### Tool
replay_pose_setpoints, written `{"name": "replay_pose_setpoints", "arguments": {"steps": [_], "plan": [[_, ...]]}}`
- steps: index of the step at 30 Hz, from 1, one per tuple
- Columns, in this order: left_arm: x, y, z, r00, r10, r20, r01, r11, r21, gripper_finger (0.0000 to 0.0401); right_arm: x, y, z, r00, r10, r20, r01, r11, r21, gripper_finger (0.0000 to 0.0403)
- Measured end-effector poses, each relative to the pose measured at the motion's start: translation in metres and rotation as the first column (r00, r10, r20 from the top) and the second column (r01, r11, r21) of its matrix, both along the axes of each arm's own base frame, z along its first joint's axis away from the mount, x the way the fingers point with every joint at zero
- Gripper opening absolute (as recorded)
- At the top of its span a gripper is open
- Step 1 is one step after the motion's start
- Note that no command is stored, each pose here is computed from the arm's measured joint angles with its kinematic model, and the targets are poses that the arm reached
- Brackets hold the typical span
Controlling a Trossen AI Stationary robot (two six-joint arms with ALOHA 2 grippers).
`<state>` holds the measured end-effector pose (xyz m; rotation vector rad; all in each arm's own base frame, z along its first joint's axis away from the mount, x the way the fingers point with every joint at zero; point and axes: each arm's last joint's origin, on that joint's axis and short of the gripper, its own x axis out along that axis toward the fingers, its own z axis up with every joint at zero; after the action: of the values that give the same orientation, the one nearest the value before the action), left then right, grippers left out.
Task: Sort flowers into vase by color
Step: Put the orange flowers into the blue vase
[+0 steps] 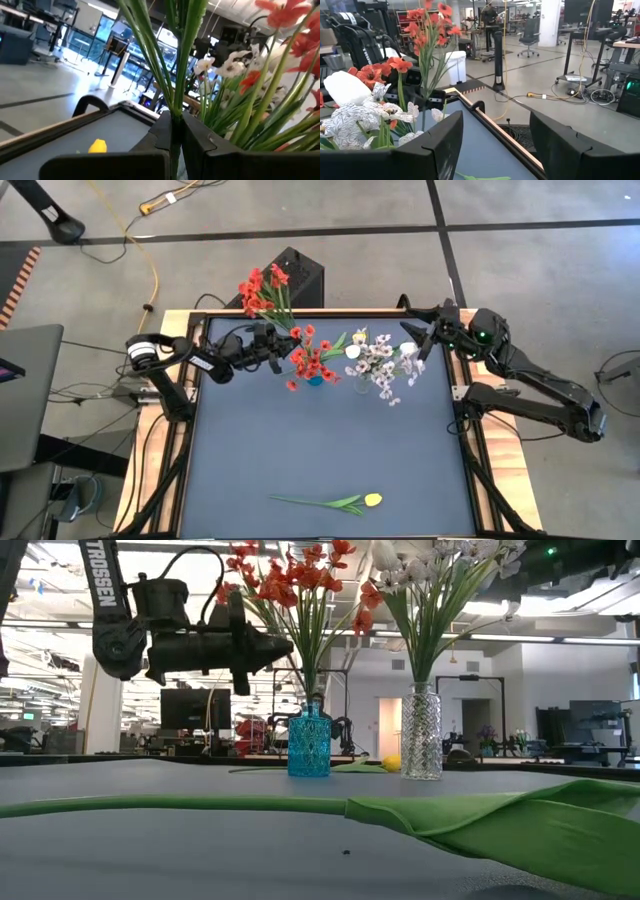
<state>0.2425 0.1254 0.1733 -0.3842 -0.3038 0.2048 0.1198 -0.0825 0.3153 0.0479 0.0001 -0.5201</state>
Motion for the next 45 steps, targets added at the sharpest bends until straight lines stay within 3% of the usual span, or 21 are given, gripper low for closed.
{"name": "replay_pose_setpoints", "arguments": {"steps": [5,19,31,45], "plan": [[0.004,-0.007,-0.001,1.0,-0.015,-0.019,0.015,1.0,0.014,0.0002,0.0,0.0,0.0,1.0,0.0,0.0,0.0,1.0,0.0,0.0254],[0.01,-0.014,-0.01,0.989,0.084,-0.123,-0.075,0.995,0.071,0.0002,0.0,0.0,0.0,1.0,0.001,0.006,-0.001,1.0,0.006,0.0254],[0.047,-0.018,-0.004,0.952,0.029,-0.304,0.018,0.989,0.15,0.0002,0.0,0.0,0.001,1.0,0.004,0.007,-0.004,1.0,0.006,0.0254],[0.048,-0.017,-0.015,0.905,0.039,-0.424,0.003,0.995,0.097,0.0011,0.0,0.0,0.0,1.0,0.004,0.003,-0.004,1.0,0.002,0.0254]]}}
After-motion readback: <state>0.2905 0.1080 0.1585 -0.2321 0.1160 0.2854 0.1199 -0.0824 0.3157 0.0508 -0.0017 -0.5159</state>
